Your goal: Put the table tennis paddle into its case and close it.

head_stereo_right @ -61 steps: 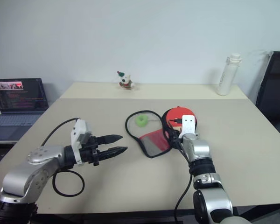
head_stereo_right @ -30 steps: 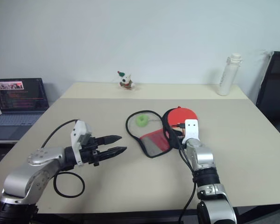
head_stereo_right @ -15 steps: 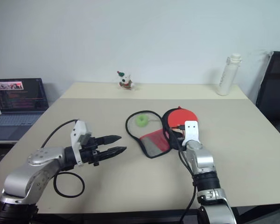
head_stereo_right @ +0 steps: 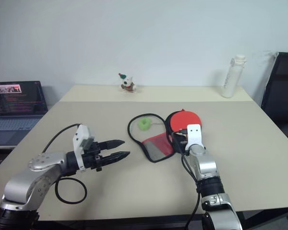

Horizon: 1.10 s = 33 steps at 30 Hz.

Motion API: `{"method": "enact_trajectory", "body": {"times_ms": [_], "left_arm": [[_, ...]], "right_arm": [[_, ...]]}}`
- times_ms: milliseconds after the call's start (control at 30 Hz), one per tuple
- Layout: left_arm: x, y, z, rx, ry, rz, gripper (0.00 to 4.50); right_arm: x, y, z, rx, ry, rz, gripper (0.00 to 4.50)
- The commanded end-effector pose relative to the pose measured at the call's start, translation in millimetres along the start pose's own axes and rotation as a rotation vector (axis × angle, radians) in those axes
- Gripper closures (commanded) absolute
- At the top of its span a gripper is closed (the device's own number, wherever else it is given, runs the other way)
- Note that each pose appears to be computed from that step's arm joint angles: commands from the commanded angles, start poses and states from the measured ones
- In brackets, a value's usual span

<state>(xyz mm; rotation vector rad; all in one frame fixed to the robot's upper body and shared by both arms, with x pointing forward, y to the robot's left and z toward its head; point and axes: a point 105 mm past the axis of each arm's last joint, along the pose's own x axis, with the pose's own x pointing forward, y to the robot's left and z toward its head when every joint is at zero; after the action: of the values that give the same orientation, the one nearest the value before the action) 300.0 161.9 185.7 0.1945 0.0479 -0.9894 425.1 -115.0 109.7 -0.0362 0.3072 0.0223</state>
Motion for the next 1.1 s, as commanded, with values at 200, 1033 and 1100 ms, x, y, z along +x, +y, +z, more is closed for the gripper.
{"method": "enact_trajectory", "body": {"times_ms": [200,1033,1100], "left_arm": [[-1,-1,9,0.038,-0.032,-0.005,1.68],[-2,8,1,0.023,-0.013,0.046,1.68],[-2,16,-6,0.015,0.008,0.086,1.68]], "right_arm": [[-3,9,16,0.038,-0.07,0.053,3.25],[-29,0,41,-0.034,-0.13,0.083,0.02],[-43,-4,58,-0.04,-0.17,0.134,0.02]]}}
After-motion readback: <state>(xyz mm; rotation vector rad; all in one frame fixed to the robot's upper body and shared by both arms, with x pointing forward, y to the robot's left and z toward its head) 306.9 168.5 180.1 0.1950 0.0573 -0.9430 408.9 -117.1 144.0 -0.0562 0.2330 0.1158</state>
